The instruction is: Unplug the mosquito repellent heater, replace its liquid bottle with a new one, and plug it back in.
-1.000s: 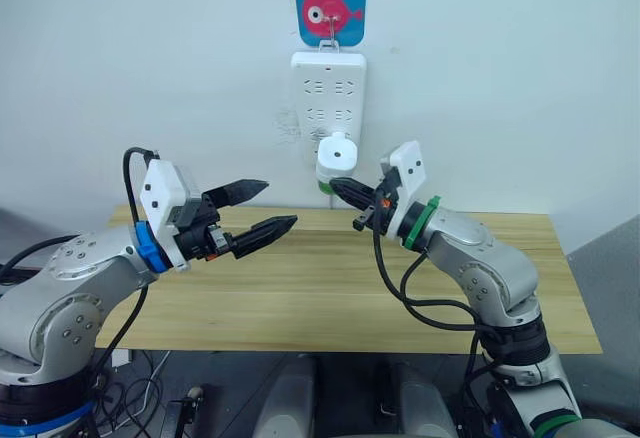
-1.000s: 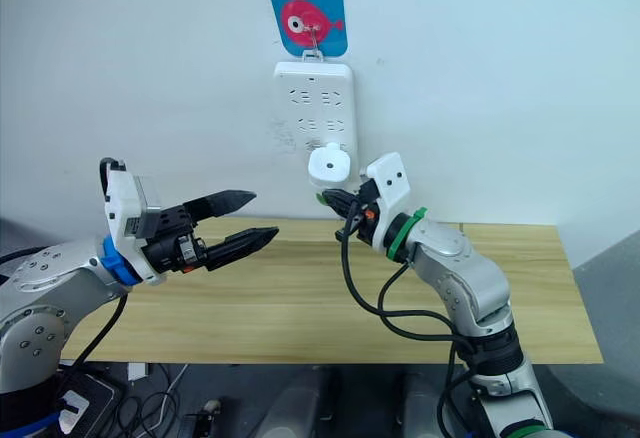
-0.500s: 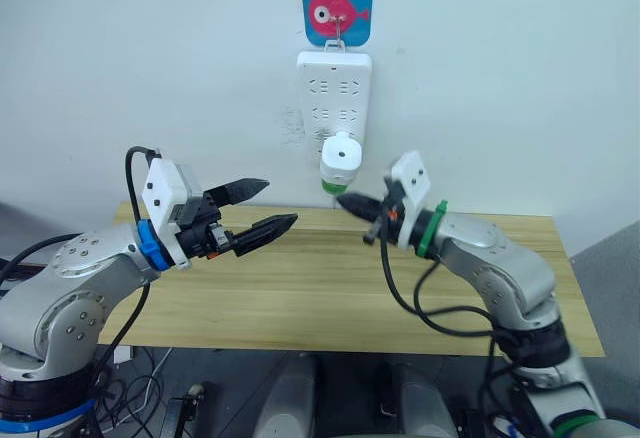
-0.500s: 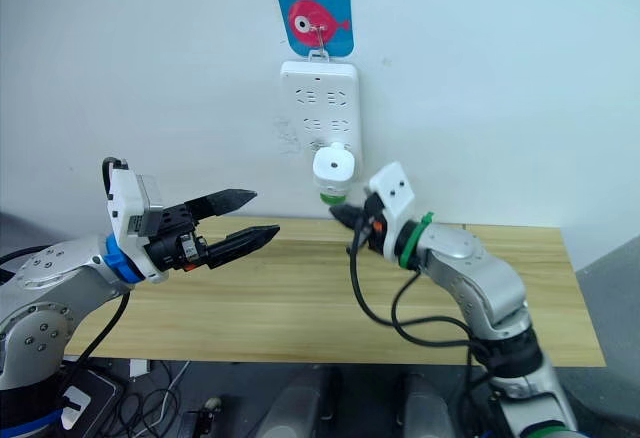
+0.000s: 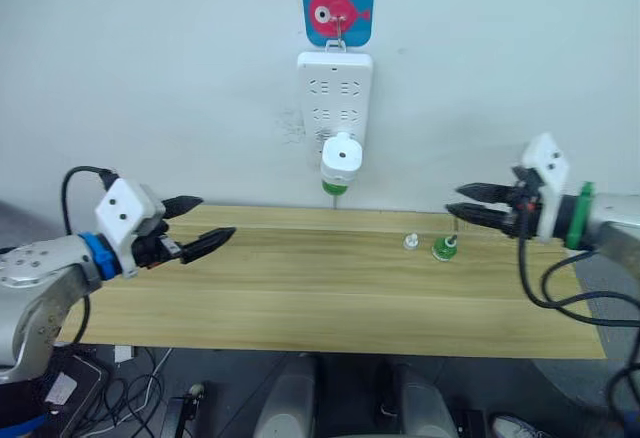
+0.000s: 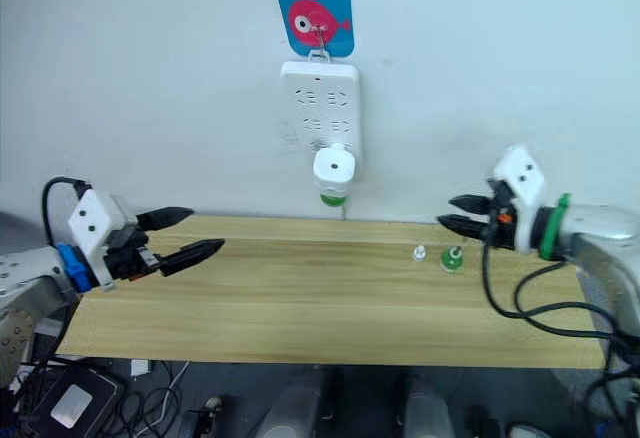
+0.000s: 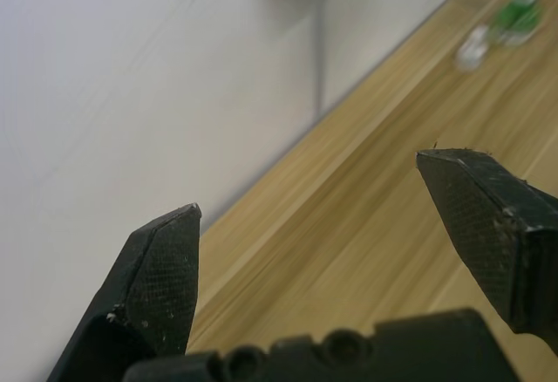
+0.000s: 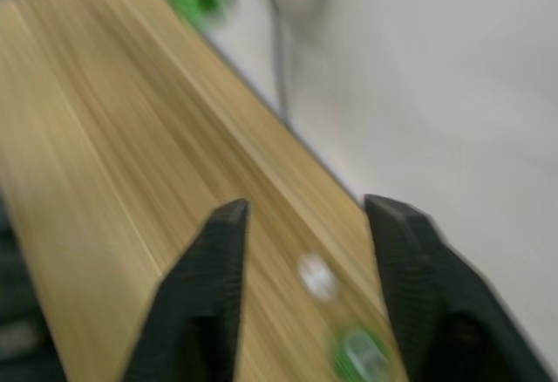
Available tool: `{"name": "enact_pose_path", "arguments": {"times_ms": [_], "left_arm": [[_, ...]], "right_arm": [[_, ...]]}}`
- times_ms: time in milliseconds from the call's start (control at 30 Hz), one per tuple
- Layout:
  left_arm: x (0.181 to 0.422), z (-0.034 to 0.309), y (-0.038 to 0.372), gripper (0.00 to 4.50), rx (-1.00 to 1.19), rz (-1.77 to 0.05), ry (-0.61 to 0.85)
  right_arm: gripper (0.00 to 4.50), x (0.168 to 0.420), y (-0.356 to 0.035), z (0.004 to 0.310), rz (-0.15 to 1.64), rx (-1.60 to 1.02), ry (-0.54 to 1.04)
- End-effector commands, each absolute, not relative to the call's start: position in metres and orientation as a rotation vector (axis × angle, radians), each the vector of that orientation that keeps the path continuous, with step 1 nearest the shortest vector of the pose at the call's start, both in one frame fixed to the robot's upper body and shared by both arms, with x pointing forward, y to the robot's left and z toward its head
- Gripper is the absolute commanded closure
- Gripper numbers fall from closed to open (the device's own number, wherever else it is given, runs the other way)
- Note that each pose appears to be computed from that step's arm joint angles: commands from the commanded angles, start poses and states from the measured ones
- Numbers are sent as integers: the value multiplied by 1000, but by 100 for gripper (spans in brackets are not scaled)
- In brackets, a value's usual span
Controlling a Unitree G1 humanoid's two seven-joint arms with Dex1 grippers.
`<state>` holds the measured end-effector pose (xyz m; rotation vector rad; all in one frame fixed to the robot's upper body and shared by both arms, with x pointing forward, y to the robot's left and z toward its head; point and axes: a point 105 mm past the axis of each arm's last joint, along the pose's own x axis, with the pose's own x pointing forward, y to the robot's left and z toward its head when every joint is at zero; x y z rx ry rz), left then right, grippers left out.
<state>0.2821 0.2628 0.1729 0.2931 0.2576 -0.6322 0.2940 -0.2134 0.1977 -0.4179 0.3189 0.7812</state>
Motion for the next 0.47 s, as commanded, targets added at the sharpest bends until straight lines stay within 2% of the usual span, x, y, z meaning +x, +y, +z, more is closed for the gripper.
{"name": "enact_pose_path", "arguments": {"times_ms": [33,133,467], "left_arm": [[287,181,268,0,361,-633,222],[292,183,268,0,377,-629,205],[300,186,273,0,416,-621,189]], "right_arm": [[106,294,-222,214,762,-461,239],[5,294,-227,208,752,-483,239],[5,298,-236,206,665,-450,201]]}}
